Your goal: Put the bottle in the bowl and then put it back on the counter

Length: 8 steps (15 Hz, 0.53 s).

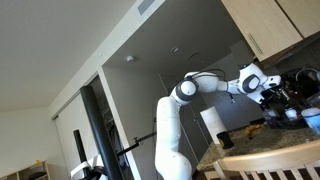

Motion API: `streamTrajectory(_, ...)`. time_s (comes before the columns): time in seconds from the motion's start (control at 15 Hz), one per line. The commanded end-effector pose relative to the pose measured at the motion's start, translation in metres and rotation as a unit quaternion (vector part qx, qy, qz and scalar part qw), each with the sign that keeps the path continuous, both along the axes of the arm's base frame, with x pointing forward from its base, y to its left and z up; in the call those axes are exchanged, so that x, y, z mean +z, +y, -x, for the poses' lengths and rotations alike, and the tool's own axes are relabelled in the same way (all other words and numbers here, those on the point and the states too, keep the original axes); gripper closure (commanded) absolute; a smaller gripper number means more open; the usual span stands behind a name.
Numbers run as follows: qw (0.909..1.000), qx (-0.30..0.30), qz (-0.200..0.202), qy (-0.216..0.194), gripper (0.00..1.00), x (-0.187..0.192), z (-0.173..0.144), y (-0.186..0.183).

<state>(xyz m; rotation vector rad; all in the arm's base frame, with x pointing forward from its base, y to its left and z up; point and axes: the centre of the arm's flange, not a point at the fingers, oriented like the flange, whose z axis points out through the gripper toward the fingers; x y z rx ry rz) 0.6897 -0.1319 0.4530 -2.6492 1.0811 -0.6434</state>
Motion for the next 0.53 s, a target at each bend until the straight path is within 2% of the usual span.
streamTrajectory(0.0,0.9997,0.013,-0.018,0.007,0.0,0.002,-0.003,0.003)
streamTrajectory(0.2,0.9929,0.042,-0.109,0.021,0.0,0.005,-0.02,0.018)
streamTrajectory(0.33,0.9837,0.062,-0.167,0.023,0.0,0.027,-0.029,0.036)
streamTrajectory(0.4,0.9909,0.045,-0.126,0.018,0.0,0.012,-0.008,0.038)
streamTrajectory(0.47,0.99,0.049,-0.131,0.016,0.0,0.02,-0.009,0.042)
